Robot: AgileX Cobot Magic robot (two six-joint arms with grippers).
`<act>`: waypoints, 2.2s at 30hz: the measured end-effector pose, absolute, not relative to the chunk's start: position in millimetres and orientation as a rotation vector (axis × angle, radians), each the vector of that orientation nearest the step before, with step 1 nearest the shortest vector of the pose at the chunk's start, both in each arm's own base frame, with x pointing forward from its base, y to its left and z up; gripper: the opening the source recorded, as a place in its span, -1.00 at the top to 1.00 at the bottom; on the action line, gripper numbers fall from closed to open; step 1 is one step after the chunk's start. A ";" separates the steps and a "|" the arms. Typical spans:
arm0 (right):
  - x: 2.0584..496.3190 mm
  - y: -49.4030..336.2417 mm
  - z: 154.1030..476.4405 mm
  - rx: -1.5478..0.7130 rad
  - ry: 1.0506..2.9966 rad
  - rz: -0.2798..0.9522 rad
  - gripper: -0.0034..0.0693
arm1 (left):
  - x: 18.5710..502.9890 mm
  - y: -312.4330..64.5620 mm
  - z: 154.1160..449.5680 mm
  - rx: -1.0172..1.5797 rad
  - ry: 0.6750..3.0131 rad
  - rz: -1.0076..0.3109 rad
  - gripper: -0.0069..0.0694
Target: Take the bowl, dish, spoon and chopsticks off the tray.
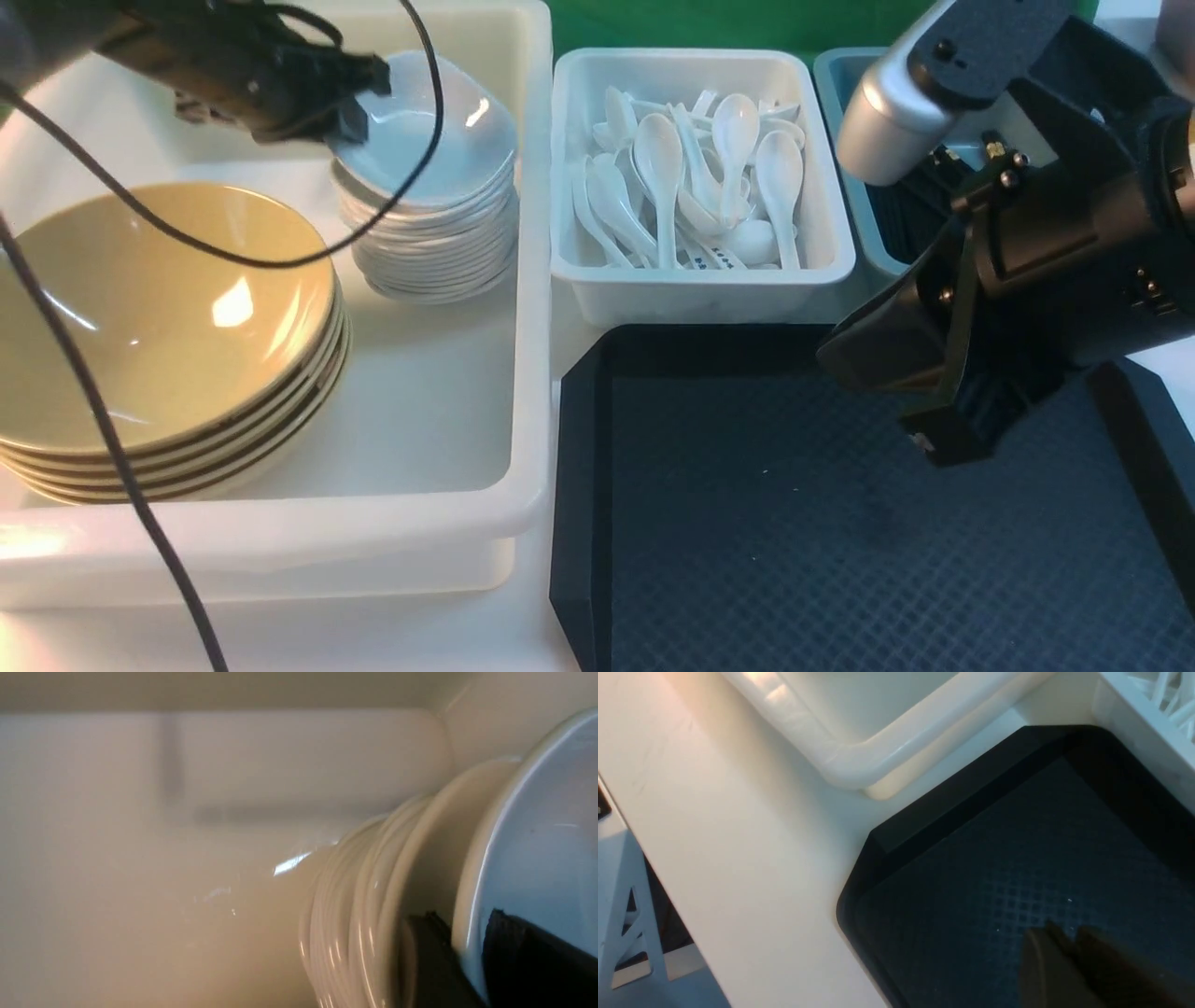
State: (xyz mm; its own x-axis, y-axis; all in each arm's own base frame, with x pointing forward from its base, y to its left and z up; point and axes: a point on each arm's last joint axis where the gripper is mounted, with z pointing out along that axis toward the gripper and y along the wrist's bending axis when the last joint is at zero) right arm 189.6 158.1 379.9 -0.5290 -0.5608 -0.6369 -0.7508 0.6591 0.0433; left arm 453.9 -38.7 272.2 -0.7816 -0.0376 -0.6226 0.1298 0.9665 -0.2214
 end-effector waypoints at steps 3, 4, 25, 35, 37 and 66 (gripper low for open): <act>189.9 158.2 379.7 -1.013 2.282 0.420 0.61 | 453.4 -40.5 270.6 0.108 2.466 -0.327 0.13; 189.9 158.2 379.7 -1.013 2.282 0.420 0.61 | 452.6 -41.3 271.5 0.124 2.470 -0.323 -0.02; 186.4 151.3 385.9 -1.046 2.230 0.353 0.59 | 271.4 -34.7 462.7 0.252 2.204 0.008 0.18; 153.8 122.9 395.3 -0.928 1.989 0.349 0.57 | 111.4 -10.5 396.4 0.168 2.144 0.013 0.85; 145.3 115.7 388.0 -0.887 1.925 0.355 0.56 | 86.7 -6.7 374.8 0.152 2.109 0.004 0.85; 88.1 70.1 358.4 -0.647 1.560 0.435 0.50 | 15.0 6.4 279.5 0.105 1.776 0.006 0.85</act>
